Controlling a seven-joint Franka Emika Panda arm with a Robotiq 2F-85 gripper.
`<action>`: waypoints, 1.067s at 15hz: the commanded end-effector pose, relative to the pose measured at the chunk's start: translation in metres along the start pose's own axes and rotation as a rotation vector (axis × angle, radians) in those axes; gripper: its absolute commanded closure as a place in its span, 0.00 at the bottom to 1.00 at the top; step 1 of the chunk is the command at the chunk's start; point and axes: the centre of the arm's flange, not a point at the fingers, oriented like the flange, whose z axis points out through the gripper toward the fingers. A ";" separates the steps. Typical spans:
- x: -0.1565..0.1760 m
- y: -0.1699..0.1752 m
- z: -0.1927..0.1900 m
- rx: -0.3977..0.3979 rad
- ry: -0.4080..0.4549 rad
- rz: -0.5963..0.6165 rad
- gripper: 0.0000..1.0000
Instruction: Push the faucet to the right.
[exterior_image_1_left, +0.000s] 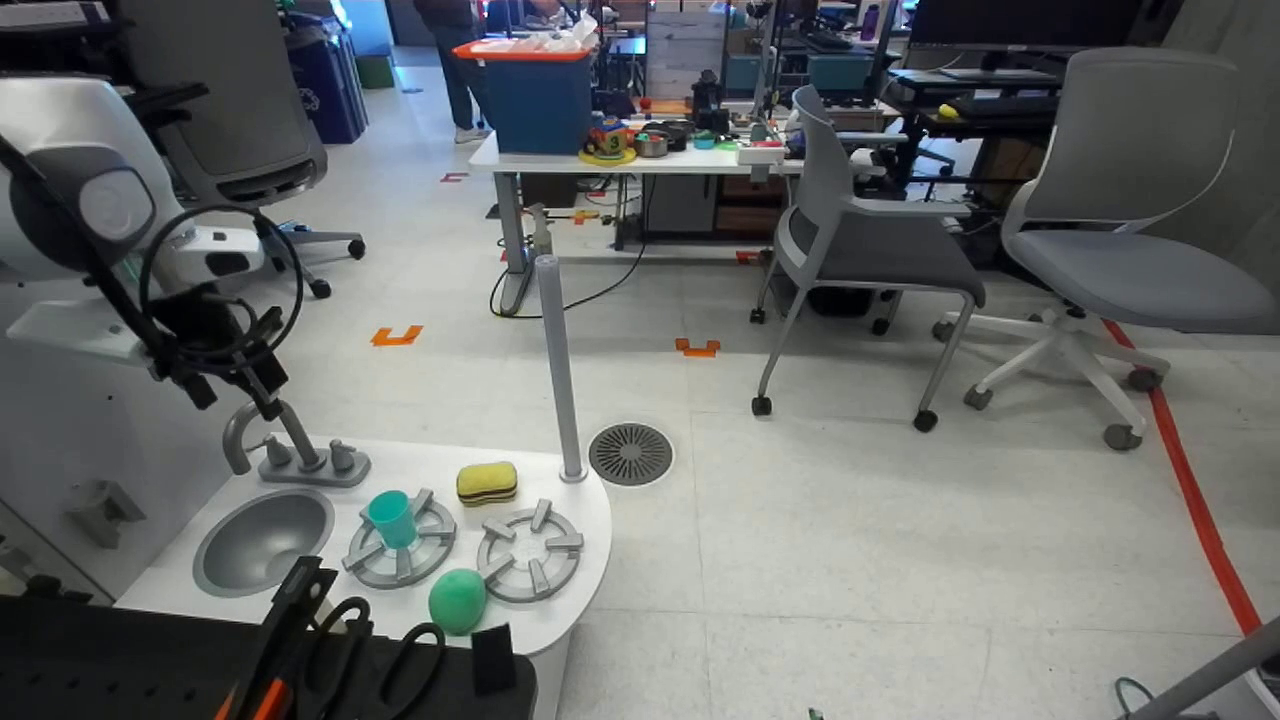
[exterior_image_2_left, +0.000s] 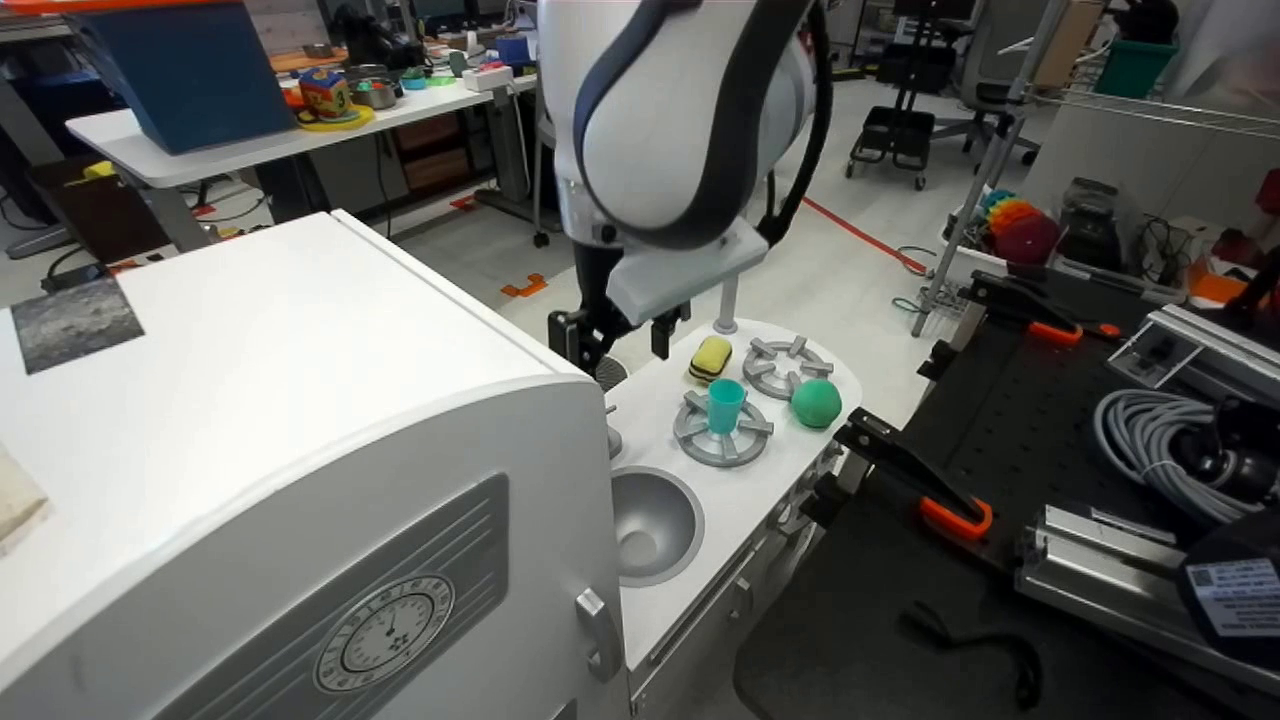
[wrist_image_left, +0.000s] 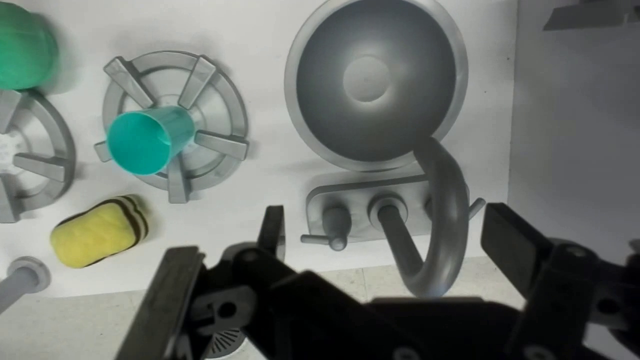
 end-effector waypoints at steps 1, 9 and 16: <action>0.009 -0.026 0.040 -0.016 0.036 -0.087 0.00; 0.009 -0.037 0.078 -0.048 0.056 -0.166 0.00; 0.029 0.006 0.074 -0.064 0.034 -0.047 0.00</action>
